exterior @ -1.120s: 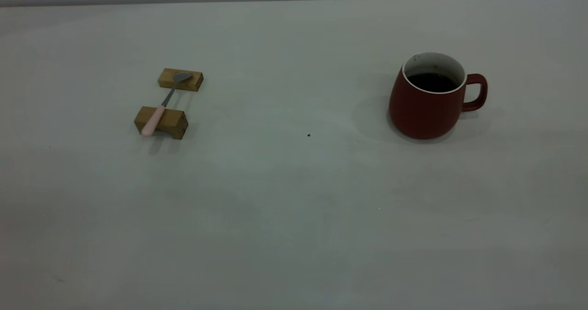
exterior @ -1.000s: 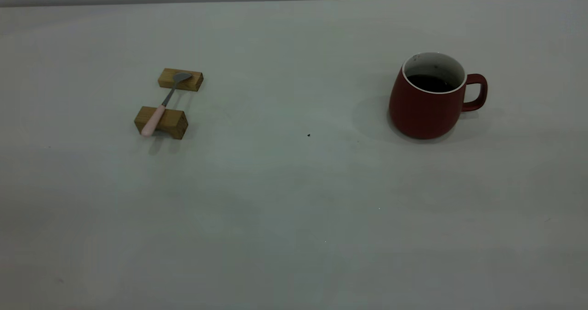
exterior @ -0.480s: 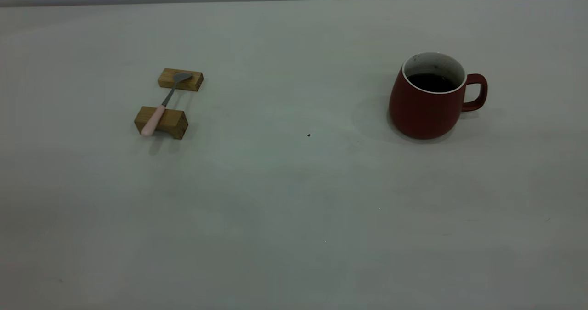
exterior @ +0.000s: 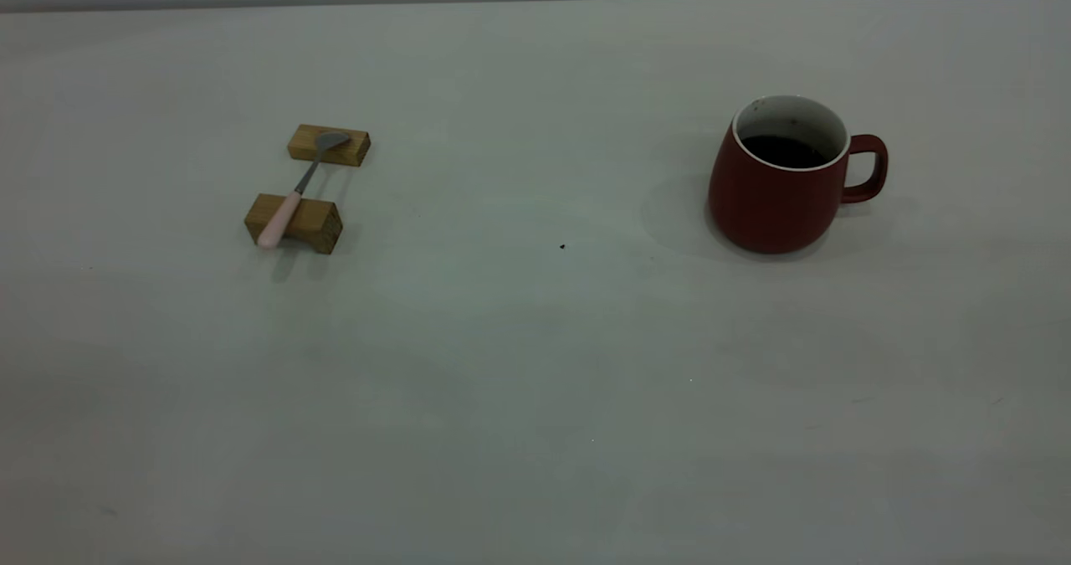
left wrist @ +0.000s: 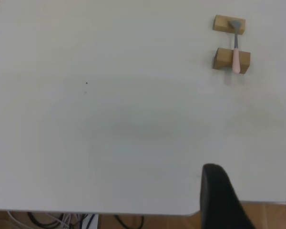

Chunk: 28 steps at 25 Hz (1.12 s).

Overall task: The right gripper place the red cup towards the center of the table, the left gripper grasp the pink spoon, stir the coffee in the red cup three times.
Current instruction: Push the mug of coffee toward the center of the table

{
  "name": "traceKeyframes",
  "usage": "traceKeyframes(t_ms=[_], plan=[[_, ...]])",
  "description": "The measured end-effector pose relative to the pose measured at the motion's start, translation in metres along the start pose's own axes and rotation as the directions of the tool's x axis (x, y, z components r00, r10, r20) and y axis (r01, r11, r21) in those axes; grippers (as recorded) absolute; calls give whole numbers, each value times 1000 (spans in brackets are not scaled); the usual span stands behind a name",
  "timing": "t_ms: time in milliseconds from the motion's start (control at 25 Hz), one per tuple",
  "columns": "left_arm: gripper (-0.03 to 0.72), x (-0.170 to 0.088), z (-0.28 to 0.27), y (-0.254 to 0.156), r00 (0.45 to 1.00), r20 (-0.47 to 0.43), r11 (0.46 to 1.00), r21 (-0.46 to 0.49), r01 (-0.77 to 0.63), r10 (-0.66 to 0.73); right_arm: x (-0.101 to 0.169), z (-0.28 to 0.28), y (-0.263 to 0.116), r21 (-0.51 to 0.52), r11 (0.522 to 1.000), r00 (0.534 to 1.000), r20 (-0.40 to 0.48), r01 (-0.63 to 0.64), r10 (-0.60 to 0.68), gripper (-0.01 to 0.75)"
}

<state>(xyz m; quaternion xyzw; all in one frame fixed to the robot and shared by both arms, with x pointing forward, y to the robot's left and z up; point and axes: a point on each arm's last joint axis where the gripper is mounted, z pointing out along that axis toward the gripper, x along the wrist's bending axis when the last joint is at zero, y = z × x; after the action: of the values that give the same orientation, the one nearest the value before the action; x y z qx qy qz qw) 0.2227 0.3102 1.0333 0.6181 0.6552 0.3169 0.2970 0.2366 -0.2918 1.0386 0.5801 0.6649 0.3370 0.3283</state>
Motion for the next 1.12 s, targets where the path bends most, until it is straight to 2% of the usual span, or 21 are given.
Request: traceKeyframes(t_ms=[80, 240, 360, 520, 680, 800, 880, 1000, 1120], plan=[[421, 0, 2, 3, 1000, -1, 1000, 27, 10, -10, 0, 0, 0, 0, 1000, 1000, 0, 0, 0, 592], [421, -6, 12, 25, 999, 16, 986, 162, 35, -38, 0, 0, 0, 0, 1000, 1000, 0, 0, 0, 592], [421, -12, 37, 47, 998, 31, 967, 253, 36, -45, 0, 0, 0, 0, 1000, 1000, 0, 0, 0, 592], [421, -18, 80, 77, 999, 29, 952, 305, 30, -40, 0, 0, 0, 0, 1000, 1000, 0, 0, 0, 592], [421, -23, 104, 104, 998, 53, 947, 319, -32, 16, 0, 0, 0, 0, 1000, 1000, 0, 0, 0, 592], [421, -23, 95, 114, 996, 73, 948, 309, -71, 51, 0, 0, 0, 0, 1000, 1000, 0, 0, 0, 592], [421, -21, 80, 108, 995, 76, 941, 329, -85, 64, 0, 0, 0, 0, 1000, 1000, 0, 0, 0, 592], [421, -15, 46, 93, 995, 52, 950, 296, -96, 84, 0, 0, 0, 0, 1000, 1000, 0, 0, 0, 592], [421, -9, 9, 71, 996, 42, 975, 201, -90, 83, 0, 0, 0, 0, 1000, 1000, 0, 0, 0, 592]])
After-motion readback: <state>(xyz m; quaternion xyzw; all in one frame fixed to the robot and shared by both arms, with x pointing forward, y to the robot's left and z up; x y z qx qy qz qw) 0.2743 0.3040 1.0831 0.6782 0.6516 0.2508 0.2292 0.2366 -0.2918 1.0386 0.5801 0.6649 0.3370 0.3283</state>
